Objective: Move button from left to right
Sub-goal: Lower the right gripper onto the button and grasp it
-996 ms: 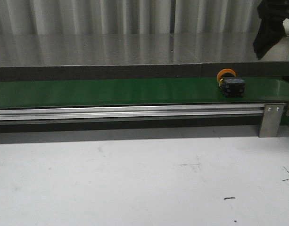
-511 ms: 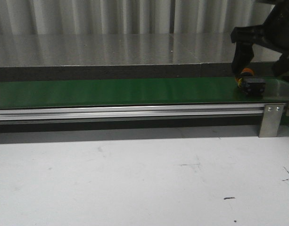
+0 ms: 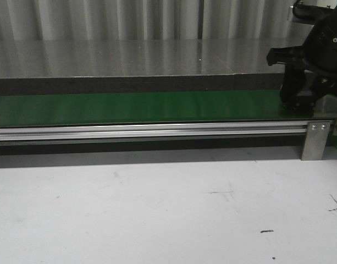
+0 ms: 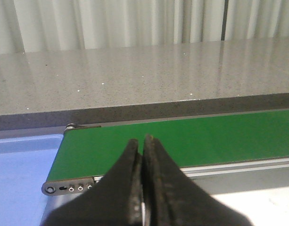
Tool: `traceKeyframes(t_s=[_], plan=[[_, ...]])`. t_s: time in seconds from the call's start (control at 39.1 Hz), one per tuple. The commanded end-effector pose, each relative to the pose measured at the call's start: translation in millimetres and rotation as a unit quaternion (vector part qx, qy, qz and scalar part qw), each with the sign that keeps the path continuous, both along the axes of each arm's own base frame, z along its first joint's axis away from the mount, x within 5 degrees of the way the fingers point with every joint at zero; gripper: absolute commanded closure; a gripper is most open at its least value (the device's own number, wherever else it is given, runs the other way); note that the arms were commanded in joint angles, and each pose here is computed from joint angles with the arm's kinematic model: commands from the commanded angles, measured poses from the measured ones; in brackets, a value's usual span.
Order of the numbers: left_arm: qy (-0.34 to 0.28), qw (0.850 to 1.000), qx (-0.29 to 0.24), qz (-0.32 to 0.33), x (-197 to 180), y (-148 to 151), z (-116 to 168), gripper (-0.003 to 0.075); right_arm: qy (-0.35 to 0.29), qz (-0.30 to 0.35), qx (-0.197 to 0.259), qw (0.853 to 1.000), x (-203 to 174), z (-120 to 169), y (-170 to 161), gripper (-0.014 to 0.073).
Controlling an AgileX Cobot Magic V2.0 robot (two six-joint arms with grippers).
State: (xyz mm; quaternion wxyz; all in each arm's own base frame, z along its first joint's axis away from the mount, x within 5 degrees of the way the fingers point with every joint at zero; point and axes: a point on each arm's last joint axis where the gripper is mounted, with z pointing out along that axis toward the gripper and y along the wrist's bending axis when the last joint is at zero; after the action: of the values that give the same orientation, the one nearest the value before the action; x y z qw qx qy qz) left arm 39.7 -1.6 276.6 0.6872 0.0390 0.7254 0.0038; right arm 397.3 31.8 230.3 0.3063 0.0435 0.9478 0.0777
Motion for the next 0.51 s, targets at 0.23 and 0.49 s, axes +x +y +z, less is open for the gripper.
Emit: traceKeyframes(t_s=[0.23, 0.49], plan=[[-0.048, 0.999, -0.011, -0.006, -1, -1, 16, 0.0741, -0.099, -0.081, -0.024, 0.991, -12, 69, -70, 0.0354], [-0.048, 0.999, -0.011, -0.006, -1, -1, 16, 0.0741, -0.065, -0.155, -0.048, 0.985, -15, 45, -138, 0.0354]])
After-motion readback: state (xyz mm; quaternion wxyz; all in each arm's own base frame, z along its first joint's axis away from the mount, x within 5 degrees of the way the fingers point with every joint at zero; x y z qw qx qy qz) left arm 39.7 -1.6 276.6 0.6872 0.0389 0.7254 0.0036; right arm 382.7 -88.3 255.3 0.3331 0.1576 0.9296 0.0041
